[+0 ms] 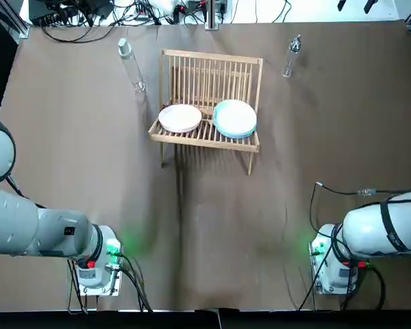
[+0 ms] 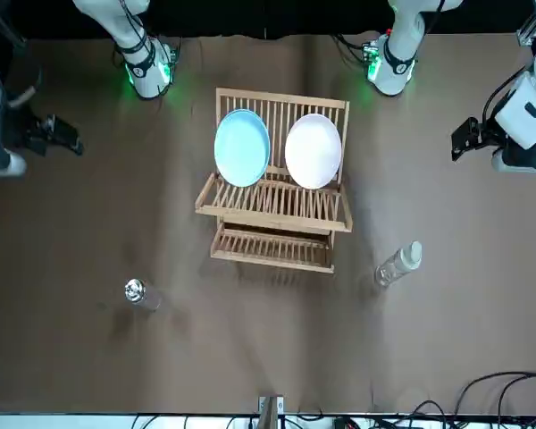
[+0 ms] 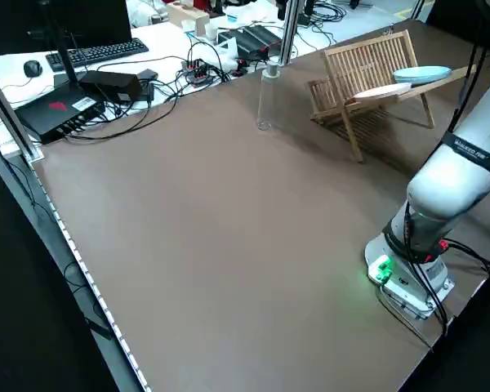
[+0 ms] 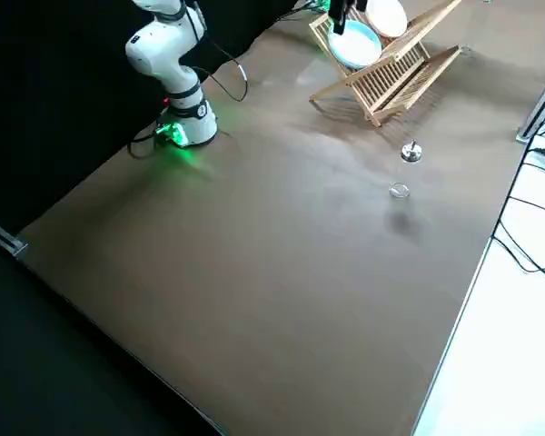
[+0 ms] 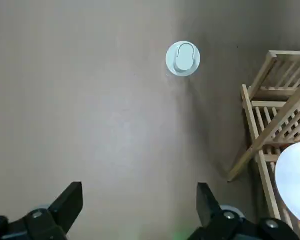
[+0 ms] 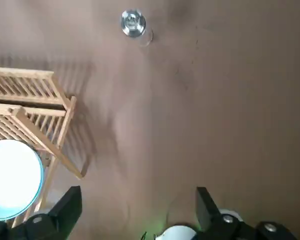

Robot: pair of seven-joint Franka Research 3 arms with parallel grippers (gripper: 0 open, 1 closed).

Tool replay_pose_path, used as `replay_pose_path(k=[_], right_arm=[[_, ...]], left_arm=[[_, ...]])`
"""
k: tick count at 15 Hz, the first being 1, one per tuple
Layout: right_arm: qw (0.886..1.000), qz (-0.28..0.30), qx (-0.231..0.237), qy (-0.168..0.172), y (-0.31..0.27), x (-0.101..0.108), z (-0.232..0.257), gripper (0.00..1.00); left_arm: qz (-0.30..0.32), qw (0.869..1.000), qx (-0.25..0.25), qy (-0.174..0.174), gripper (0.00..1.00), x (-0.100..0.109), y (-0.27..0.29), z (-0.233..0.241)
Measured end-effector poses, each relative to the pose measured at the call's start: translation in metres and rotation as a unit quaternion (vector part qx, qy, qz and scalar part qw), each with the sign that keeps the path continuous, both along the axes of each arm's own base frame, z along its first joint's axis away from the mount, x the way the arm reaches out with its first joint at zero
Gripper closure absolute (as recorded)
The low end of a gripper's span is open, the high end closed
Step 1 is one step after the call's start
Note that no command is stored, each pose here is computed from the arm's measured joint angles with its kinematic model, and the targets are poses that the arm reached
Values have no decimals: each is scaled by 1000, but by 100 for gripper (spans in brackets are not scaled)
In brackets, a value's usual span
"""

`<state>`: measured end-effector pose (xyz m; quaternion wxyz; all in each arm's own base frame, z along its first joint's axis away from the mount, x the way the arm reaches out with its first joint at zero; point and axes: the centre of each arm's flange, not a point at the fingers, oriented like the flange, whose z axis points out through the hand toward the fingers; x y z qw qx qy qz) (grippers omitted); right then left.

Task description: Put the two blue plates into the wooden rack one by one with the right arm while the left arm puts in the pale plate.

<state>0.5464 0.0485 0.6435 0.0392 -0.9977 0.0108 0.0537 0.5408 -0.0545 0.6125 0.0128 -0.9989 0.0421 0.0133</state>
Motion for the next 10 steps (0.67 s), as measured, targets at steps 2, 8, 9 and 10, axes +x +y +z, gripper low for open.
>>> replay_pose_path(k=[2,8,9,10], right_arm=[[1000,0,-1,-29,2,-14,7,0],[999,12,-25,-41,9,-35,-10,0],[999,13,-26,-40,10,-35,-10,0],[999,14,-26,-40,11,-36,-10,0]], left_arm=[[0,1000,0,0,0,0,0,0],[-1,1000,0,0,0,1,0,0],[-1,1000,0,0,0,1,0,0],[-1,1000,0,0,0,1,0,0]])
